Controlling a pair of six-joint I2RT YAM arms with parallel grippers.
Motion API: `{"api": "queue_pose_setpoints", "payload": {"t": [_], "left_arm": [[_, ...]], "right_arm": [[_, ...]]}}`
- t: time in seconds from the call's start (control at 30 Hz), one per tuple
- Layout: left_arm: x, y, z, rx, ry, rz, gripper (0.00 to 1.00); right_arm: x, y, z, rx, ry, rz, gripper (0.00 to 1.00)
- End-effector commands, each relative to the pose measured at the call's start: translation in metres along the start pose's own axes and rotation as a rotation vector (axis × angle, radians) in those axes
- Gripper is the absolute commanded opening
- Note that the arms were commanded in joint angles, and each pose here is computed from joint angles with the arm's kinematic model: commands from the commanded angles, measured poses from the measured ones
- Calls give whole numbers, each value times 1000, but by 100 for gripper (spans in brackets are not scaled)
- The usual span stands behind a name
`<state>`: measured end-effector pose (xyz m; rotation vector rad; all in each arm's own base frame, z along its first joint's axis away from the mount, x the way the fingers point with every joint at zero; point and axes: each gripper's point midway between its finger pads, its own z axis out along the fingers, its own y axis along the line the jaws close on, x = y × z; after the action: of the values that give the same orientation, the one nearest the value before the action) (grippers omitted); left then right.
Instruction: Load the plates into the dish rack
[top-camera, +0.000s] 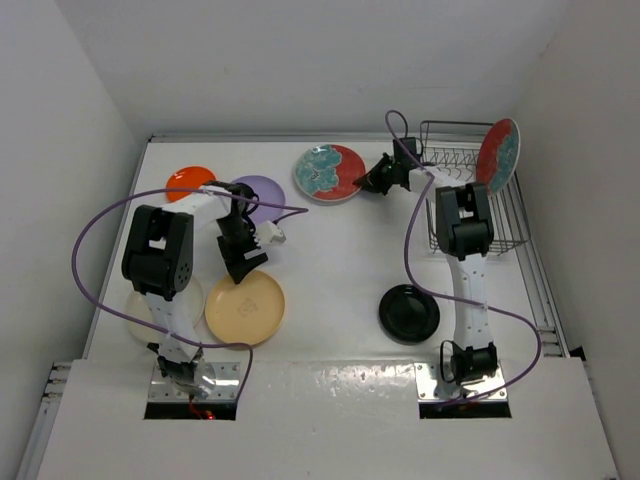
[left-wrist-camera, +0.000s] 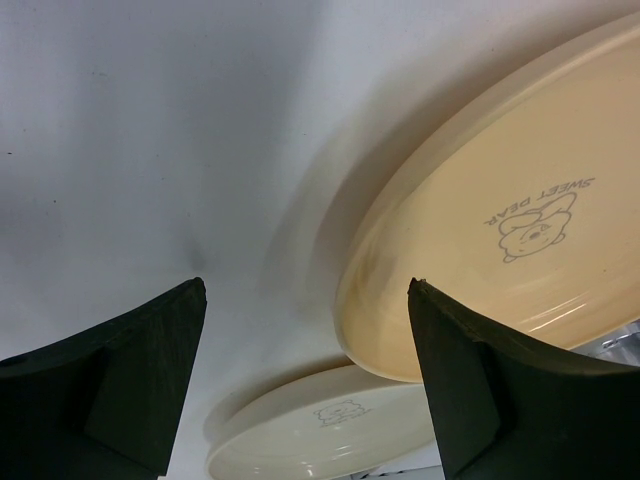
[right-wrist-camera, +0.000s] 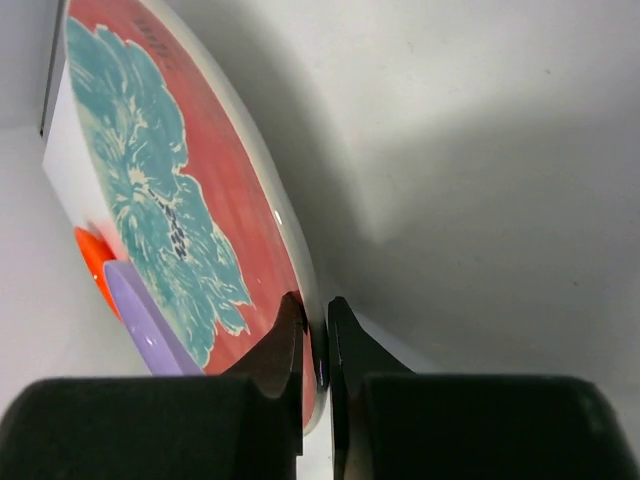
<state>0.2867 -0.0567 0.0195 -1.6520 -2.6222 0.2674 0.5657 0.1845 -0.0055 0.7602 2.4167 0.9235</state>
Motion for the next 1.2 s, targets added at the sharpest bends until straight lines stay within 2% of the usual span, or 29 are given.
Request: {"api": "queue_pose_setpoints", "payload": {"t": [0.0,0.07,0.1,0.17,0.23,0.3,0.33,0.4,0.43,0.57,0.6,0.67,0.7,0.87,0.9,0.97,1.0,1.17], "left_arm": [[-8,4,-13,-26,-45,-13,87],[-8,4,-13,-26,-45,-13,87],[-10,6,-15,-33,-51,-12,86],[-12,8,-17,-42,-57,-10,86],[-16,9,-16,-41,-56,-1,86],[-17,12,-17,-49,-51,-1,86],[-19,15,-20,-59,-58,1,86],[-21,17,-19,-59,-58,10,86],[-21,17,-19,-59,-58,10,86],[-22,17,-19,-64,-49,28,86],[-22,17,-19,-64,-49,28,86],[-24,19,-21,-71,-55,29,86],[-24,19,-21,-71,-55,29,86],[-24,19,-21,-71,-55,29,86],[-24,19,-21,-71,-55,29,86],[-24,19,-21,-71,-55,29,86],[-24,19,-21,-71,-55,29,86],[-24,19,-21,-71,-54,39,86]], "right_arm": [[-17,1,-10,32,-62,-40,0],[-33,25,-25,6,-114,-128,0],[-45,51,-52,-18,-164,-249,0],[-69,81,-79,-25,-265,-331,0],[-100,127,-133,-87,-401,-440,0],[-121,150,-175,-118,-491,-498,0],[-141,171,-212,-142,-574,-542,0],[-156,187,-249,-142,-652,-609,0],[-160,207,-283,-151,-718,-685,0],[-191,201,-349,-61,-864,-758,0],[-212,181,-370,-4,-912,-733,0],[-221,173,-394,57,-964,-752,0],[-231,163,-424,107,-1016,-760,0],[-258,124,-490,389,-1162,-826,0],[-262,115,-497,474,-1157,-909,0],[-267,102,-506,570,-1157,-963,0],[-269,88,-497,607,-1138,-987,0],[-274,60,-483,657,-1092,-1046,0]]}}
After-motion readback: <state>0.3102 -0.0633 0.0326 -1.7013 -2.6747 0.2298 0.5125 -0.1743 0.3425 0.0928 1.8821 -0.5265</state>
